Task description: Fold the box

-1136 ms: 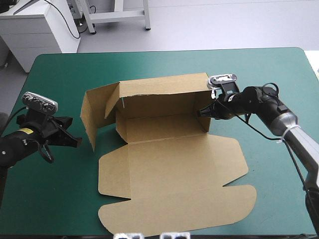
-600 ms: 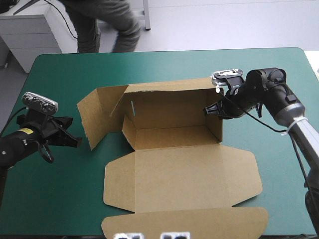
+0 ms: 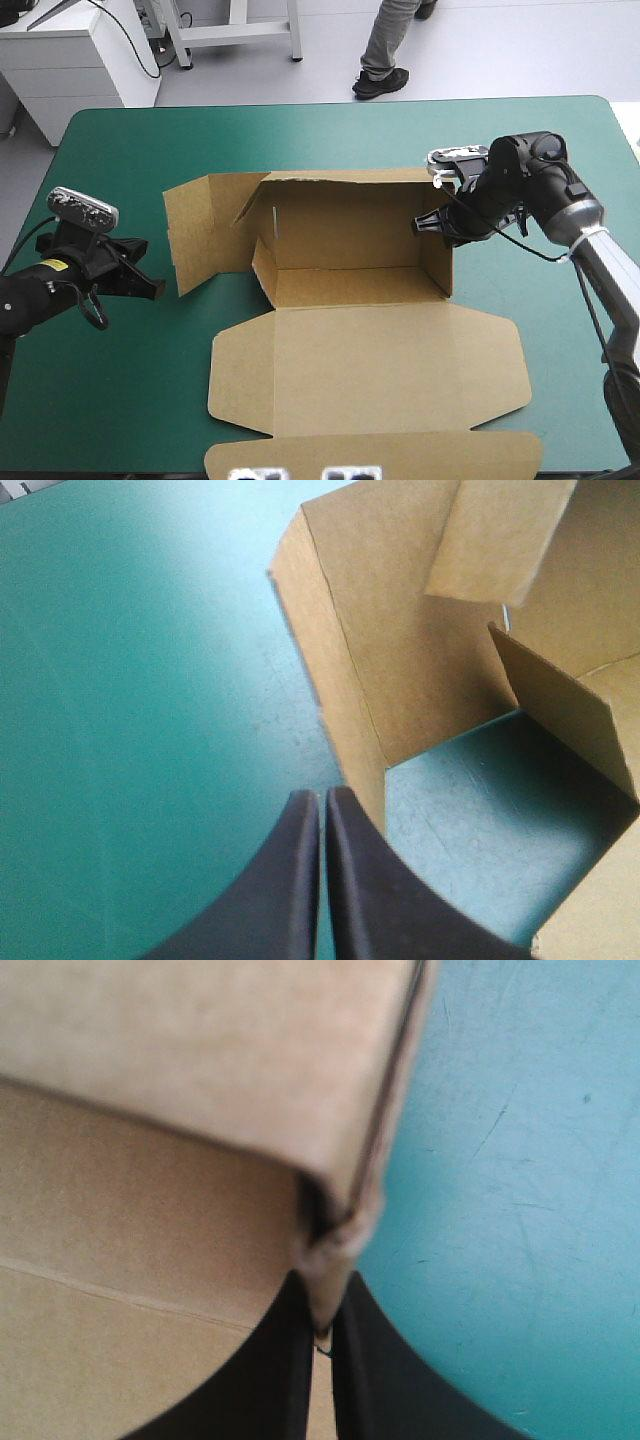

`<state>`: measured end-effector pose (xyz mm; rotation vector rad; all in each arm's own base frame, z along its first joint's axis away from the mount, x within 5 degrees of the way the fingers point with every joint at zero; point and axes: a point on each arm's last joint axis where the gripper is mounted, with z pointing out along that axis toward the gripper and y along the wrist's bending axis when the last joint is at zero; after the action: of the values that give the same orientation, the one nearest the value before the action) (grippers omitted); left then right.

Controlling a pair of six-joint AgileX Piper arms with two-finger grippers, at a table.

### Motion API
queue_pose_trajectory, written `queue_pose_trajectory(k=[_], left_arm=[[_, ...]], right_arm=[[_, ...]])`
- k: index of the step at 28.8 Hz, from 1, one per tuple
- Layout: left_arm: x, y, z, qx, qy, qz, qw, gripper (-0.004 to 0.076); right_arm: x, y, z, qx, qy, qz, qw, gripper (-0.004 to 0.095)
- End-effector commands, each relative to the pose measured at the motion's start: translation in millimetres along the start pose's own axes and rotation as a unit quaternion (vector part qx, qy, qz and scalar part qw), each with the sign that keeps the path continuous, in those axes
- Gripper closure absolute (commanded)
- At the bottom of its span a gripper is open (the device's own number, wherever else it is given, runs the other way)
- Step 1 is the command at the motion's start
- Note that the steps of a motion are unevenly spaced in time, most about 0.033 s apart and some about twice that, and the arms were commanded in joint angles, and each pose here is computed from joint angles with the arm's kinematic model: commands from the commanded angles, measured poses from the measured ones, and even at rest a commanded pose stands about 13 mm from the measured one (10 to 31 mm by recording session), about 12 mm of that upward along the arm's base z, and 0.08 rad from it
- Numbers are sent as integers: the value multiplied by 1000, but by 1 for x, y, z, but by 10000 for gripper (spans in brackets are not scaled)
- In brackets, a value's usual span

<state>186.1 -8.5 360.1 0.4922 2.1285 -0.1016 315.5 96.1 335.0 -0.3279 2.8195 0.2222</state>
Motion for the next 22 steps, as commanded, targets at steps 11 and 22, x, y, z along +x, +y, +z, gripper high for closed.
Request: queue_pose_trajectory(k=[11,22], left_arm=[[-11,1,-8,-11,-37,-9,999,716],[-12,1,-8,-13,-39,-8,999,716]], right_arm=[[-36,-5,42,1,-35,15,999,922],[-69,-5,57,-1,-48,27,998,912]])
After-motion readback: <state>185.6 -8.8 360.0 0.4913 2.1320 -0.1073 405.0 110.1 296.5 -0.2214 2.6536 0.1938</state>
